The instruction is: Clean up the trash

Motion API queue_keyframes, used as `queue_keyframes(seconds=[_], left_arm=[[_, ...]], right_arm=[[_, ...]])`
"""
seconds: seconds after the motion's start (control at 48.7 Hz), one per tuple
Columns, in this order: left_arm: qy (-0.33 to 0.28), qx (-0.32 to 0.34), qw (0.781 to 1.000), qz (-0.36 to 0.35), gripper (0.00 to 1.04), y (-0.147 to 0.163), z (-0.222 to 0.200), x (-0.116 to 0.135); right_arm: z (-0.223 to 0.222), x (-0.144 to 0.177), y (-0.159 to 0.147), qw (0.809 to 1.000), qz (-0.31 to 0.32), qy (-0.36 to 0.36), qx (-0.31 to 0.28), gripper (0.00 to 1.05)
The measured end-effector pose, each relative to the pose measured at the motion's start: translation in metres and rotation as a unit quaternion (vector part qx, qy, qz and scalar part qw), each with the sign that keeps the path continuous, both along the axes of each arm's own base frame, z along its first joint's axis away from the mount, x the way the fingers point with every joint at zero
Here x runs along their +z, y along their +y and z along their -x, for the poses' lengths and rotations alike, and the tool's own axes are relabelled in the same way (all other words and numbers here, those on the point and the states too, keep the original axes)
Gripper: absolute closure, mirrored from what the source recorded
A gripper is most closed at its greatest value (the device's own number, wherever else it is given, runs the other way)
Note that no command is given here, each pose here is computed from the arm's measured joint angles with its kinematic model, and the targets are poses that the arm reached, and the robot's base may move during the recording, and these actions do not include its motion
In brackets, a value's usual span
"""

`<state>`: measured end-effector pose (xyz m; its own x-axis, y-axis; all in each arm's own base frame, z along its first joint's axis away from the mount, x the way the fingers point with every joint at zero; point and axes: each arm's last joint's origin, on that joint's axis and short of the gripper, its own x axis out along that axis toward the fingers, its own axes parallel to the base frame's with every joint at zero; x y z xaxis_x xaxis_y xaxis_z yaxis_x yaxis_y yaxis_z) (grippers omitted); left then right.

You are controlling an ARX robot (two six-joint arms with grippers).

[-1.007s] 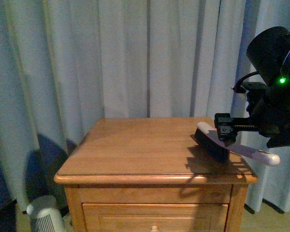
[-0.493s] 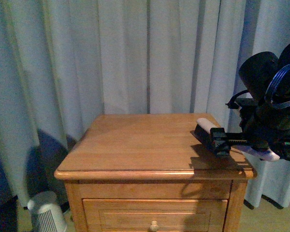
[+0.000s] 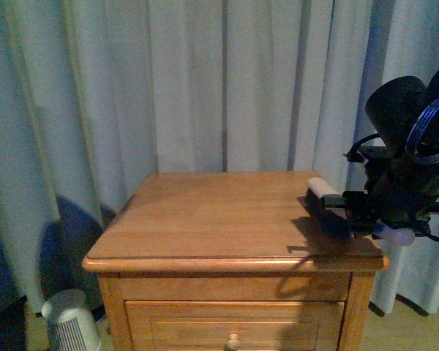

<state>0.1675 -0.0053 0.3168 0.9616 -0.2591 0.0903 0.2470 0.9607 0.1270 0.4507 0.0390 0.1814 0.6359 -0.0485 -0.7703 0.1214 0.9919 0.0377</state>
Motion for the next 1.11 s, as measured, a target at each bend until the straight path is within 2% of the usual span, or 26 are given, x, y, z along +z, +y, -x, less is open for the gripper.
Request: queue_keyframes(seconds=[0.062,0.308,0.432,0.575,0.678,0.74,0.925,1.11], left_arm=[[0.000,0.000,1.000,0.000,0.77,0.000,0.000,0.000],[0.000,0.000,1.000,0.000,0.77,0.000,0.000,0.000],[0.000,0.000,1.000,0.000,0.77,0.000,0.000,0.000],[0.000,0.000,1.000,0.000,0.77,0.000,0.000,0.000],[0.000,0.000,1.000,0.001,0.77,0.000,0.000,0.000],[0.000,0.000,1.000,0.001,0.77,0.000,0.000,0.000],[0.000,0.000,1.000,0.001,0.77,0.000,0.000,0.000],[0.000,0.000,1.000,0.001,0.77,0.000,0.000,0.000]], right_arm=[[0.002,0.000,0.000,1.000,0.001,-0.001,-0.002,0.84],[0.012,0.019,-0.002,0.999,0.002,-0.031,-0.006,0.84],[0.028,0.055,-0.005,0.992,0.043,-0.119,-0.017,0.84],[0.055,0.093,-0.008,0.972,0.090,-0.215,-0.024,0.84],[0.092,0.123,-0.013,0.945,0.136,-0.296,-0.035,0.84],[0.111,0.130,-0.015,0.930,0.158,-0.329,-0.043,0.84],[0.167,0.131,-0.019,0.895,0.214,-0.389,-0.042,0.84],[0.217,0.127,-0.015,0.875,0.233,-0.422,-0.033,0.84]])
